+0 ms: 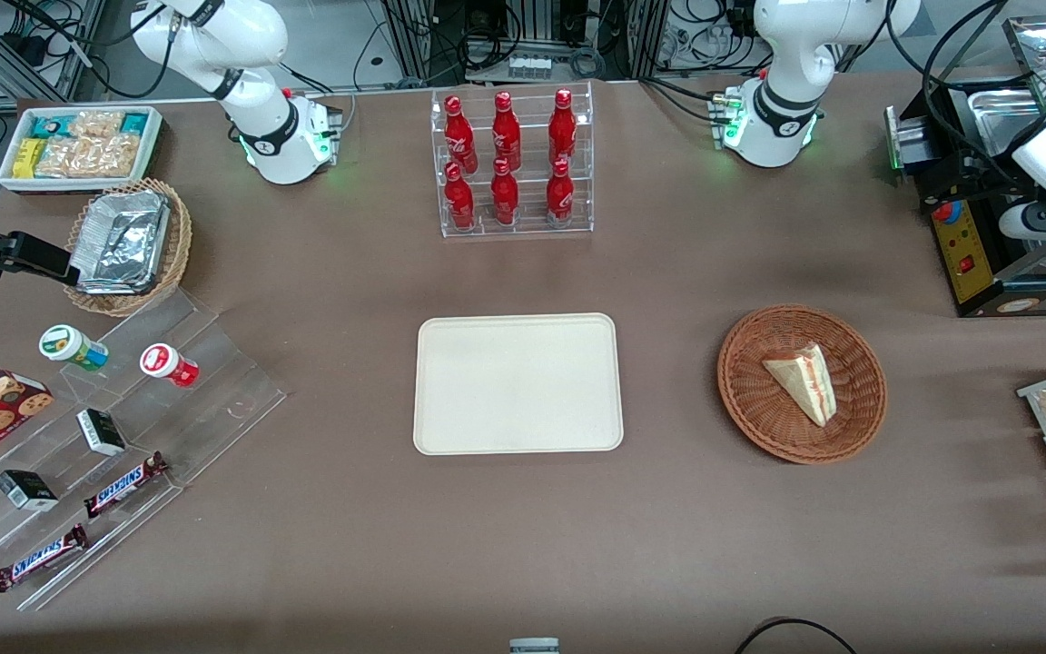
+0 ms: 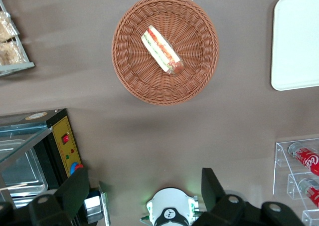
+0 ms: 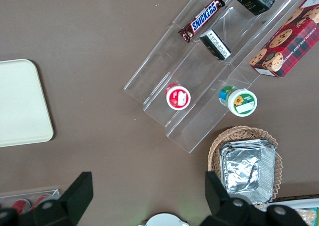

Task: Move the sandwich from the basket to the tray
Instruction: 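Move the left gripper over the wrapped sandwich in the wicker basket and lower it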

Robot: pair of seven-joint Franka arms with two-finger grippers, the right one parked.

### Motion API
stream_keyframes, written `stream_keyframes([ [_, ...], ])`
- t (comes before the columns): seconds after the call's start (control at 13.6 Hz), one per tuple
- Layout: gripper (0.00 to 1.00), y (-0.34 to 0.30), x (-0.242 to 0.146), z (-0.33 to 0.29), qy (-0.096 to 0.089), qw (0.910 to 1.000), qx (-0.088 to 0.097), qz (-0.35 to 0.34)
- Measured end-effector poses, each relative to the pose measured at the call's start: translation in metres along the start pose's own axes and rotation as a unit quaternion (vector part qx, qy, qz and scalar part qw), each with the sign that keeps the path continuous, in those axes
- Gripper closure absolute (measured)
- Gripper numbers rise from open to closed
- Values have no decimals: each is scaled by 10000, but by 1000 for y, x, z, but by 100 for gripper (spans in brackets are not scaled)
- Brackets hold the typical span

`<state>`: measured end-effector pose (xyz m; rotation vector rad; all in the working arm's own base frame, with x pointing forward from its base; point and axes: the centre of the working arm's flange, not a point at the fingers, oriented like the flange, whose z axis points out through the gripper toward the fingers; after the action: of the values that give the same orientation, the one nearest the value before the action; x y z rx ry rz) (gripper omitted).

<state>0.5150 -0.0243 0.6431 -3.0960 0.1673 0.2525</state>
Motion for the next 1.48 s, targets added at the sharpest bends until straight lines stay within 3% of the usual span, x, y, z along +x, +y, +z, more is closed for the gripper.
stream_keyframes([
  [0.22, 0, 0, 1, 2, -24, 10000, 25, -43],
  [0.52, 0, 0, 24, 33, -226, 9991, 220, -275],
  [0.74, 0, 1, 50, 89, -147, 9963, 246, -816],
  [0.89, 0, 4, 60, 128, -4, 9907, 240, -1338],
  [1.11, 0, 10, 67, 181, 342, 9742, 160, -2225],
  [1.33, 0, 17, 68, 230, 720, 9497, -200, -3042],
  [1.48, 0, 19, 66, 256, 905, 9394, -336, -3289],
])
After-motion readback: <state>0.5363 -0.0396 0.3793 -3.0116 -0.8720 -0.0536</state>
